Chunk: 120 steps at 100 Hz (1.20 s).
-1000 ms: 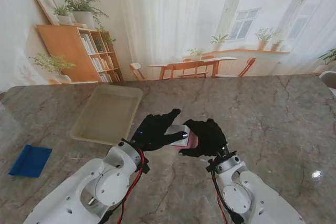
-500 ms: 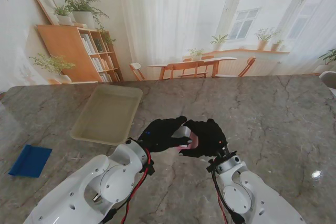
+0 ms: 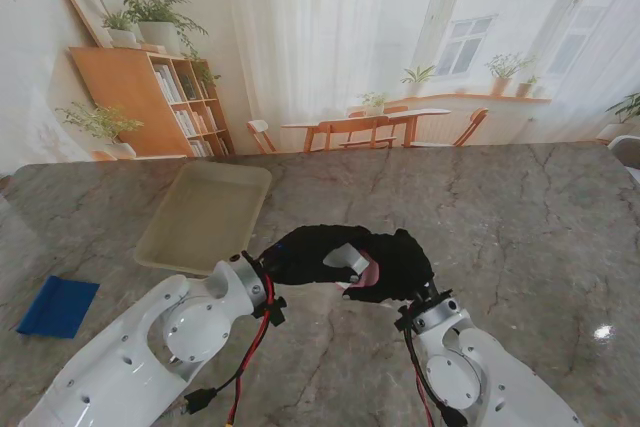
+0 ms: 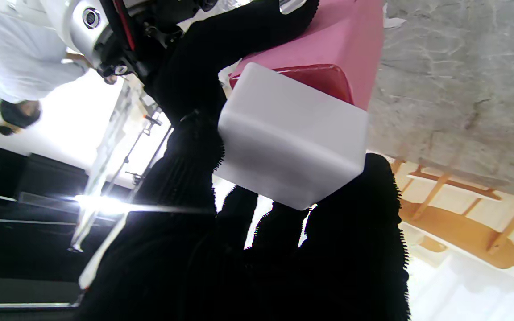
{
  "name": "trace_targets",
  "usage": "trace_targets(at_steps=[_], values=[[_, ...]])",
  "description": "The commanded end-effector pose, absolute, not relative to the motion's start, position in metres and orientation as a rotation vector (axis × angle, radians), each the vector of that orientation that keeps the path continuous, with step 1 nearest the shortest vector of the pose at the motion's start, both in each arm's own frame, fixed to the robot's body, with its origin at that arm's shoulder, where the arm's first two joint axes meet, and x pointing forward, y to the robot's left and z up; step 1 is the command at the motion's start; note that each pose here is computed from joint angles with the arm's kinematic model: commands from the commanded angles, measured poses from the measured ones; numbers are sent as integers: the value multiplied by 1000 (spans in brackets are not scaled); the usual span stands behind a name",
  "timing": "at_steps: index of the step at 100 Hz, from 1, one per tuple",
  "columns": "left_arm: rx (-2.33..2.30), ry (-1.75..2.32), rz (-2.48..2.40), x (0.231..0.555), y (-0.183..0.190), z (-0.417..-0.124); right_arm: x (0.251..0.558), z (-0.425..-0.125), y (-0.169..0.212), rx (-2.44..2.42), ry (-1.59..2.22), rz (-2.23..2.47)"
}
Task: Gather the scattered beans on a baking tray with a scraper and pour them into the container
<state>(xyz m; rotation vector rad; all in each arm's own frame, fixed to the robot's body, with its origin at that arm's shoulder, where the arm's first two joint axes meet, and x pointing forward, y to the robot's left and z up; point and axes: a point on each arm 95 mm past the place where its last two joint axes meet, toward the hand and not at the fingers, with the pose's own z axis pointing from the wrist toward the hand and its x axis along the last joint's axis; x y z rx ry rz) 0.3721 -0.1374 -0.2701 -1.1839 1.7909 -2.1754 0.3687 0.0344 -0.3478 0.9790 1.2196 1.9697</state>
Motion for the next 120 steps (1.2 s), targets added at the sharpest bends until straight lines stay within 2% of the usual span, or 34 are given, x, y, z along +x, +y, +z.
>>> trace_targets(at_steps=[1, 80, 98, 120], values=[[-1158, 1837, -2188, 367, -140, -276, 372, -343, 38, 988, 1203, 1988], [-701, 1947, -2312, 369, -129, -268, 372, -346, 37, 1118, 1156, 1999], [-715, 1816, -2317, 366, -127, -264, 372, -345, 37, 1096, 1169, 1989], [-1045, 1620, -2192, 360, -137, -269, 372, -344, 39, 1055, 1180, 1978]])
